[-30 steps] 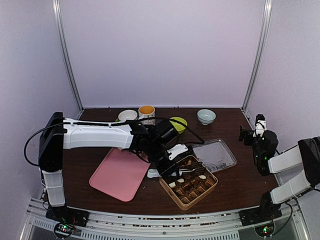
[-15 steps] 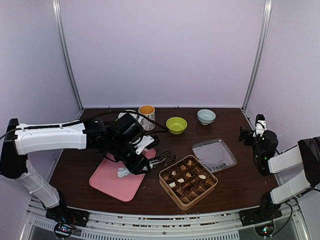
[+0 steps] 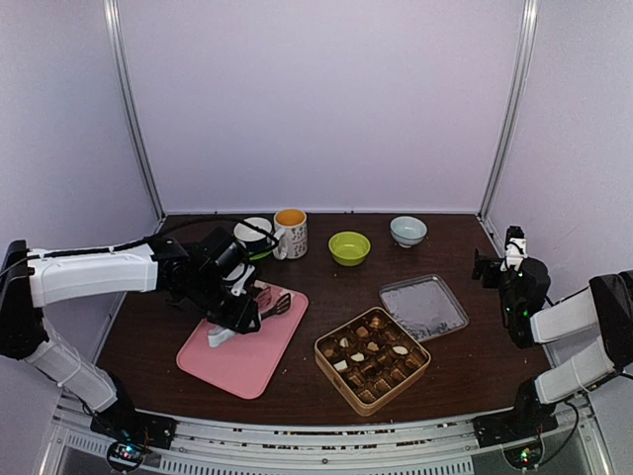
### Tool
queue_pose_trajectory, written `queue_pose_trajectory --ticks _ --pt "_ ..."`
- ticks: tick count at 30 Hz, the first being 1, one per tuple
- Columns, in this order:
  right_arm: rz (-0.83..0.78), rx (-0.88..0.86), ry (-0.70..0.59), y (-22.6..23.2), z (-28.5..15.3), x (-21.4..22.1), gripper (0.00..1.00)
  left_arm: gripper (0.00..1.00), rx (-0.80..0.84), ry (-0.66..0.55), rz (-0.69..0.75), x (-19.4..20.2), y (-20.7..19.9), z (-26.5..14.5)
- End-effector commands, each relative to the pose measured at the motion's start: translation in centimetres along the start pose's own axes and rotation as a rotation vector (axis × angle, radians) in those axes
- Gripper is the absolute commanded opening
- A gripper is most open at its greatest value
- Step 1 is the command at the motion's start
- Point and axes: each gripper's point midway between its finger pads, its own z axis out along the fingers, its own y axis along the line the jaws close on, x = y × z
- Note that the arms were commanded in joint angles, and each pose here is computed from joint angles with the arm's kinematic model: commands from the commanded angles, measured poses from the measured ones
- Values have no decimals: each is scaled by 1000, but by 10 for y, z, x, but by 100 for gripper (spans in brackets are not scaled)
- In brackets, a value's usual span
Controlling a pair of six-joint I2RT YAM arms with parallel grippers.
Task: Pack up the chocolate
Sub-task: Pick up the fake chocolate from the plate.
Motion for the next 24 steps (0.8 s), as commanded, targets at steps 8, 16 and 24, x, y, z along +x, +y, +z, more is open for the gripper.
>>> queue_pose_trajectory --ticks 8,16,24 --pt "1 0 -26 0 3 -9 100 51 -42 -31 -39 -29 5 25" --pt "1 0 -26 0 2 -9 100 46 -96 -10 -47 -34 14 38" --pt "1 0 -26 0 3 -9 100 41 -135 18 -49 -29 20 41"
